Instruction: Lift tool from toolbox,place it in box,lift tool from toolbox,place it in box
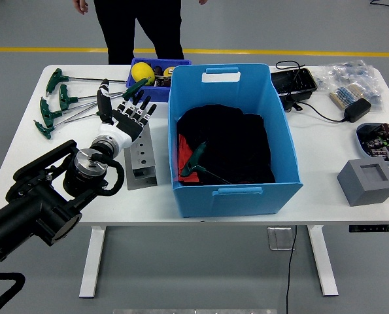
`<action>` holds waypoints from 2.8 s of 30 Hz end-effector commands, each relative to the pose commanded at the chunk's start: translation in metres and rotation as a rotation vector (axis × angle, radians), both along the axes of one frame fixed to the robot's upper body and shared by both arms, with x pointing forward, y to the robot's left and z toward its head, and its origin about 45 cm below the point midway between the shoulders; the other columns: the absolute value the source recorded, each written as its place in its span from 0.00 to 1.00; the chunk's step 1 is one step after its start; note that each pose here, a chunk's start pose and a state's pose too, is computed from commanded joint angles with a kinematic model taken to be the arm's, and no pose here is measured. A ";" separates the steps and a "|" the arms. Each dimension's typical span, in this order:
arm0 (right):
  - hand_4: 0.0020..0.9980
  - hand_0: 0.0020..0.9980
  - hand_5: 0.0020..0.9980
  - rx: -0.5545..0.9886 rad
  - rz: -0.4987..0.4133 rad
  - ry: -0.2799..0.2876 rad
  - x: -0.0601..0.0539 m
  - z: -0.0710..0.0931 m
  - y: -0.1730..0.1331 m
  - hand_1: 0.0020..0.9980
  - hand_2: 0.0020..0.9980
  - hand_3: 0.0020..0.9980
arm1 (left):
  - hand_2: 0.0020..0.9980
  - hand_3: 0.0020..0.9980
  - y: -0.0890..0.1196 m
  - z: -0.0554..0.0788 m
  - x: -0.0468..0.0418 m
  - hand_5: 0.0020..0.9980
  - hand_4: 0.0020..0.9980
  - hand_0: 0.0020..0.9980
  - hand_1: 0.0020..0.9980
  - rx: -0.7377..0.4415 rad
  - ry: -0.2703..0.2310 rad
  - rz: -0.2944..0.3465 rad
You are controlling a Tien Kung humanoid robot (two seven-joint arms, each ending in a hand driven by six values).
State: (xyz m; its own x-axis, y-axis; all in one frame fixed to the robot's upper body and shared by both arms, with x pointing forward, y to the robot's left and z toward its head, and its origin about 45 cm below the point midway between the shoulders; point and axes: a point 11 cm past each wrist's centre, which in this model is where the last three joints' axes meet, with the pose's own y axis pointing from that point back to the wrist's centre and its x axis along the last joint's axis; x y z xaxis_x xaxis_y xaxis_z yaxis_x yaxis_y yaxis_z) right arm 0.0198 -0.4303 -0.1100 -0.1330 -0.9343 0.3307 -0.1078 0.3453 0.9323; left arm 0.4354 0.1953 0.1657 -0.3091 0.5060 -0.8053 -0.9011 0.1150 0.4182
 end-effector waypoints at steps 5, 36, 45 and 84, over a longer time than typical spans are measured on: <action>0.77 0.68 0.70 0.000 0.000 0.002 -0.001 0.000 0.000 0.65 0.72 0.57 | 0.78 0.75 0.000 0.008 0.0011 0.83 0.82 0.68 0.71 -0.006 -0.019 -0.003; 0.77 0.68 0.70 0.005 0.004 0.024 -0.013 -0.002 0.002 0.65 0.72 0.56 | 0.78 0.74 -0.020 0.067 0.0007 0.81 0.80 0.66 0.71 -0.075 -0.148 -0.061; 0.77 0.68 0.70 0.005 -0.002 0.013 -0.008 -0.001 0.001 0.65 0.72 0.56 | 0.78 0.74 -0.046 0.093 -0.0087 0.80 0.80 0.66 0.71 -0.115 -0.206 -0.143; 0.77 0.68 0.70 -0.008 0.009 -0.017 0.011 0.003 -0.006 0.65 0.72 0.57 | 0.80 0.91 -0.165 0.043 -0.0404 0.82 0.94 0.65 0.70 0.227 -0.075 -0.707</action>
